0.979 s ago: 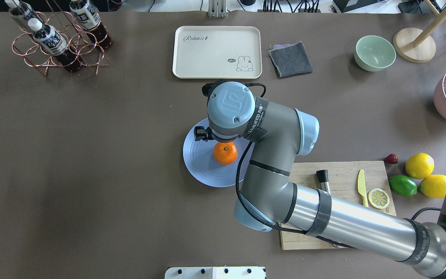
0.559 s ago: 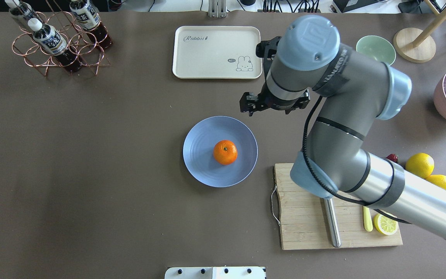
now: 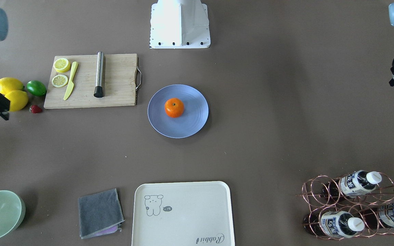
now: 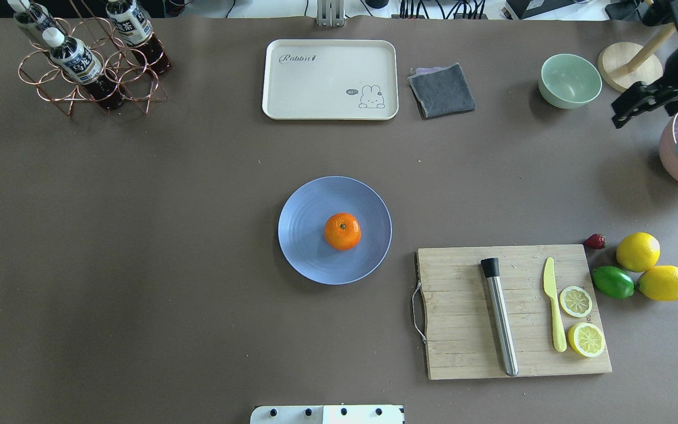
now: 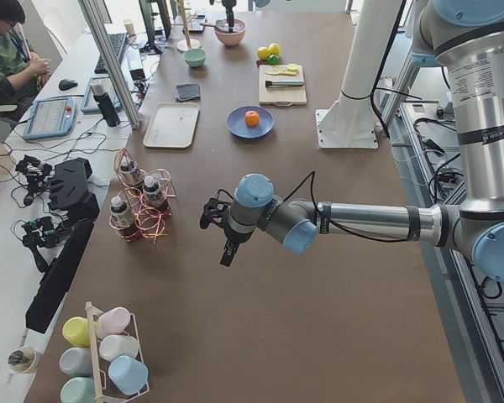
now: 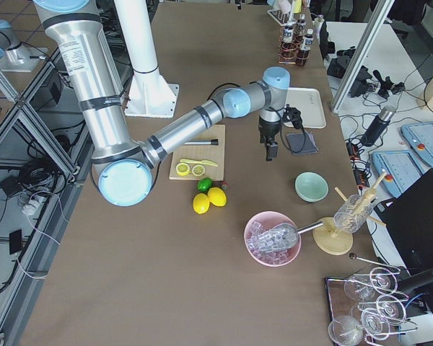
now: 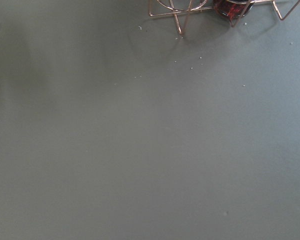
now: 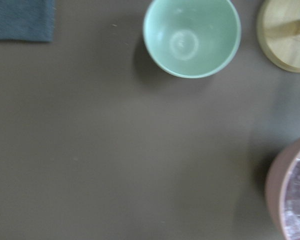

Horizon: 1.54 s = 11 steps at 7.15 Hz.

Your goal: Pick orange to plate

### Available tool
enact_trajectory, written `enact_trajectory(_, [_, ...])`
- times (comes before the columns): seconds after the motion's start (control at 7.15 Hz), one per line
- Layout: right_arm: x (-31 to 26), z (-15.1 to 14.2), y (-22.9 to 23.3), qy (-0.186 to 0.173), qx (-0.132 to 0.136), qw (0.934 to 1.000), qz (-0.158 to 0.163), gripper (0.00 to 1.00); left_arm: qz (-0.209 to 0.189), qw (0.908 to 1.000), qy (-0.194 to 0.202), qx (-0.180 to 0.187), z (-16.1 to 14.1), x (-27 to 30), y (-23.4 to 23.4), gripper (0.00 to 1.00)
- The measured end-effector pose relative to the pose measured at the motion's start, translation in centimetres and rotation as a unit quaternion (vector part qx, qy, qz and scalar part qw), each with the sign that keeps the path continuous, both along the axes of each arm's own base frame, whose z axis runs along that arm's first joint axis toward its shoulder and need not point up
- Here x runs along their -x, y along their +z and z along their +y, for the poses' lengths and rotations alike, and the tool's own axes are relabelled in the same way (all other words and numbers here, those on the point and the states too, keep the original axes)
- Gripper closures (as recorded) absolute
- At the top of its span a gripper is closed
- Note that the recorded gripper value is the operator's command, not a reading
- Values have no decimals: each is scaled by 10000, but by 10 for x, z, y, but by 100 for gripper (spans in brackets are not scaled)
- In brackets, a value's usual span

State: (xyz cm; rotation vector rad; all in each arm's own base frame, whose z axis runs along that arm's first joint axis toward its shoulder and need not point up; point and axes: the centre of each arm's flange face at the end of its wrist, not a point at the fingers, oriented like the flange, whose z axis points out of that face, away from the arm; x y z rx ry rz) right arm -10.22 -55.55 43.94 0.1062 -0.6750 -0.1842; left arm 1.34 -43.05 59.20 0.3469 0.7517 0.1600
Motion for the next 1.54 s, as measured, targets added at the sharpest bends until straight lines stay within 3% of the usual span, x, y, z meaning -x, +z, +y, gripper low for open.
enact_trajectory(0.28, [-125, 27, 115, -16, 279, 9996, 3, 0, -476, 9980, 405, -88, -23, 47, 1, 2])
enact_trajectory(0.56, [-200, 66, 187, 193, 552, 9982, -103, 0, -605, 9963, 616, 17, -33, 68, 10, 2])
enact_trajectory(0.98, [-219, 99, 226, 357, 716, 9965, -232, 0, -584, 9960, 659, 116, -31, 71, 25, 2])
enact_trajectory(1.54, [-219, 104, 229, 380, 635, 9968, -291, 0, -585, 9960, 661, 150, -28, 72, 29, 2])
